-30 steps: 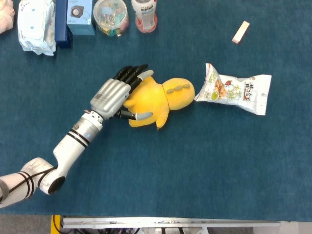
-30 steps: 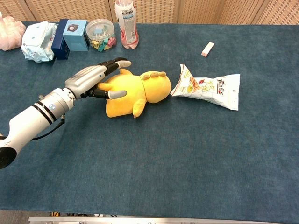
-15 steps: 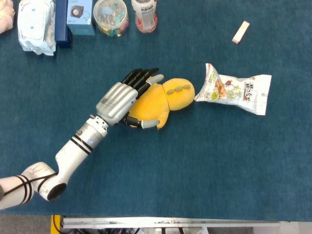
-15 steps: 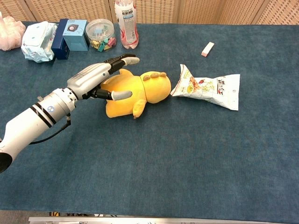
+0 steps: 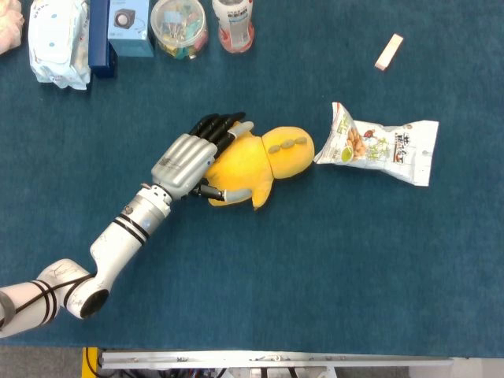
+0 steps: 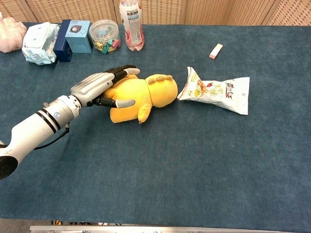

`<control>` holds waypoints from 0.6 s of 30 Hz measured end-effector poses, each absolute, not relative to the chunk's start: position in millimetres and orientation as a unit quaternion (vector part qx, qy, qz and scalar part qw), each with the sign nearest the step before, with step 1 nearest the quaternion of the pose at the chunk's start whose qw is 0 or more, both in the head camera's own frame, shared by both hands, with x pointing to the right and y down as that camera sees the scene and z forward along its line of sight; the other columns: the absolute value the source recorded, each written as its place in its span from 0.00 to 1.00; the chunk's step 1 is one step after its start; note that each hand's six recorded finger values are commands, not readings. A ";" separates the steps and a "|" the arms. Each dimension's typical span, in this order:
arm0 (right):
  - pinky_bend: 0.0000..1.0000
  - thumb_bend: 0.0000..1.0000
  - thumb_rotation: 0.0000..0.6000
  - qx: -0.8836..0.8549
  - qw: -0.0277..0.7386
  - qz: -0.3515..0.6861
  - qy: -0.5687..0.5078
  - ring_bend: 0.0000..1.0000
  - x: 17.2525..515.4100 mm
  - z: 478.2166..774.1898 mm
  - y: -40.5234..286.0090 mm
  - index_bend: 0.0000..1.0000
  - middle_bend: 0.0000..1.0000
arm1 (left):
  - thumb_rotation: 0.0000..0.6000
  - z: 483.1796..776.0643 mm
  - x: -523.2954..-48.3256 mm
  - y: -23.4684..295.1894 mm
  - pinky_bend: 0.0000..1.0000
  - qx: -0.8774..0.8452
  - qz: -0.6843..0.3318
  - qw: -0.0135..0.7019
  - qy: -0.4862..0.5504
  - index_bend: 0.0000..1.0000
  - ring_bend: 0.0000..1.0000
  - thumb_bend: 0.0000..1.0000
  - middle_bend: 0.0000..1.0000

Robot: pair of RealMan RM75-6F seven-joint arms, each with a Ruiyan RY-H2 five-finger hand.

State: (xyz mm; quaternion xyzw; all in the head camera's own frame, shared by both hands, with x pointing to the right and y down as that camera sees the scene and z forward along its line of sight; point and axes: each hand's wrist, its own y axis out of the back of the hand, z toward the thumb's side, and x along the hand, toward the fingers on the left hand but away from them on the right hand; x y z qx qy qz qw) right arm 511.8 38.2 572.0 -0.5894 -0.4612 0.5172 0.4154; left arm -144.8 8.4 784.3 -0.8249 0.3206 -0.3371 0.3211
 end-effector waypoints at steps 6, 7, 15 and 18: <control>0.41 0.18 1.00 -0.590 0.415 0.517 -0.461 0.38 511.3 572.3 38.2 0.45 0.50 | 0.24 782.8 -155.7 -0.7 0.00 -0.813 -0.343 0.321 0.343 0.00 0.00 0.00 0.00; 0.41 0.18 1.00 -0.590 0.415 0.517 -0.461 0.38 511.2 572.6 38.2 0.45 0.50 | 0.24 780.5 -158.1 -2.4 0.00 -0.812 -0.343 0.322 0.347 0.00 0.00 0.00 0.00; 0.41 0.18 1.00 -0.591 0.413 0.518 -0.461 0.38 512.2 574.0 37.2 0.45 0.50 | 0.24 762.6 -185.0 -5.6 0.00 -0.797 -0.348 0.330 0.368 0.00 0.00 0.00 0.00; 0.41 0.18 1.00 -0.591 0.411 0.521 -0.459 0.38 513.9 575.9 37.1 0.45 0.49 | 0.38 754.9 -201.8 -3.4 0.00 -0.785 -0.358 0.332 0.381 0.00 0.00 0.00 0.00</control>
